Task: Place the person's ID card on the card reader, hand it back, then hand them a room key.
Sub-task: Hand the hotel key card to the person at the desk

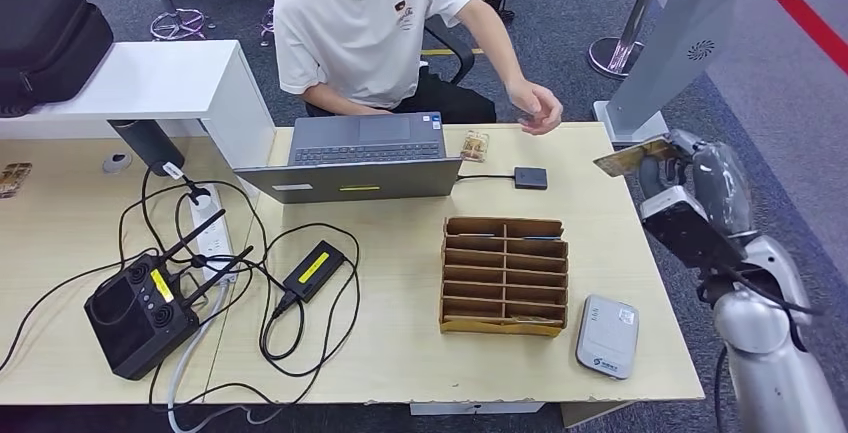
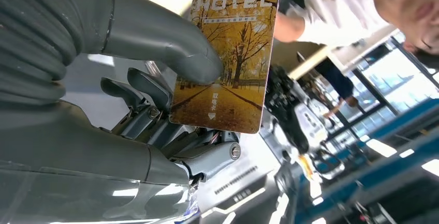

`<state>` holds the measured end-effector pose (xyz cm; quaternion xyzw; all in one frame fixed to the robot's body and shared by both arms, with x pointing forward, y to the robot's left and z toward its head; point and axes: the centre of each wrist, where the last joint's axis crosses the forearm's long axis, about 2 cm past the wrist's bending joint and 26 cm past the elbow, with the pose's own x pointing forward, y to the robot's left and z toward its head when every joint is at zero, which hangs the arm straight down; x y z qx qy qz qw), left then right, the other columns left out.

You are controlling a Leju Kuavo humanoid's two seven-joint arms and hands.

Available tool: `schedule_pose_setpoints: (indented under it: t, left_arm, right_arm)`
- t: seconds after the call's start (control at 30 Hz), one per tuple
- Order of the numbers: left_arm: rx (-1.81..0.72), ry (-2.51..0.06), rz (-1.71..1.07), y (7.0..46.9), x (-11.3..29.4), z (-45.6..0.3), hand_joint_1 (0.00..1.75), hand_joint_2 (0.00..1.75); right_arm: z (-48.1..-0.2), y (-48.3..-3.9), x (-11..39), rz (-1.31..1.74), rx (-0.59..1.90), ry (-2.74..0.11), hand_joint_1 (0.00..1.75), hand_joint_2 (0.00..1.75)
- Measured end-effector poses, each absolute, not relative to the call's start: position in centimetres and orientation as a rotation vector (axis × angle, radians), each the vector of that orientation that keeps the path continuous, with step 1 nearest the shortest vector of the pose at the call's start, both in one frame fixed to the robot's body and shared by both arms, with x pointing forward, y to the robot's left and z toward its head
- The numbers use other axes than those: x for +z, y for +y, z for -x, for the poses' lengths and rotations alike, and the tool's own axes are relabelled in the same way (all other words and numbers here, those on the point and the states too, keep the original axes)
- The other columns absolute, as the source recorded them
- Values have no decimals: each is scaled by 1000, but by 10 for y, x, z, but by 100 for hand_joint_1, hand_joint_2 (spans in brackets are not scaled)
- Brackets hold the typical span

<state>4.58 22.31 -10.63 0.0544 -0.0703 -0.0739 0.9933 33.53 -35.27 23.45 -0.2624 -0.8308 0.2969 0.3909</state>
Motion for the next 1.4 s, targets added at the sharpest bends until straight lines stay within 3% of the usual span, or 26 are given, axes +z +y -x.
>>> schedule_pose_setpoints:
  t: [0.27, 0.57, 0.7, 1.03, 1.4]
  left_arm:
    - [-197, -147, -94, 222, -106, -48, 0, 175]
    - [-247, -154, -84, 222, -106, -50, 0, 175]
    - [-256, -155, -75, 221, -106, -51, 0, 175]
    - [-236, -163, -45, 221, -106, -50, 0, 175]
    - [-217, -150, -65, 221, -106, -49, 0, 175]
  right_arm:
    - [-394, -303, 291, 846, 865, -2142, 175, 175]
    - [-441, -219, 303, 972, 993, -2073, 175, 175]
    - [-451, -195, 295, 992, 1055, -2016, 0, 175]
    - [-454, -172, 265, 941, 1135, -1953, 0, 175]
    - [-448, -195, 251, 966, 1143, -1966, 0, 175]
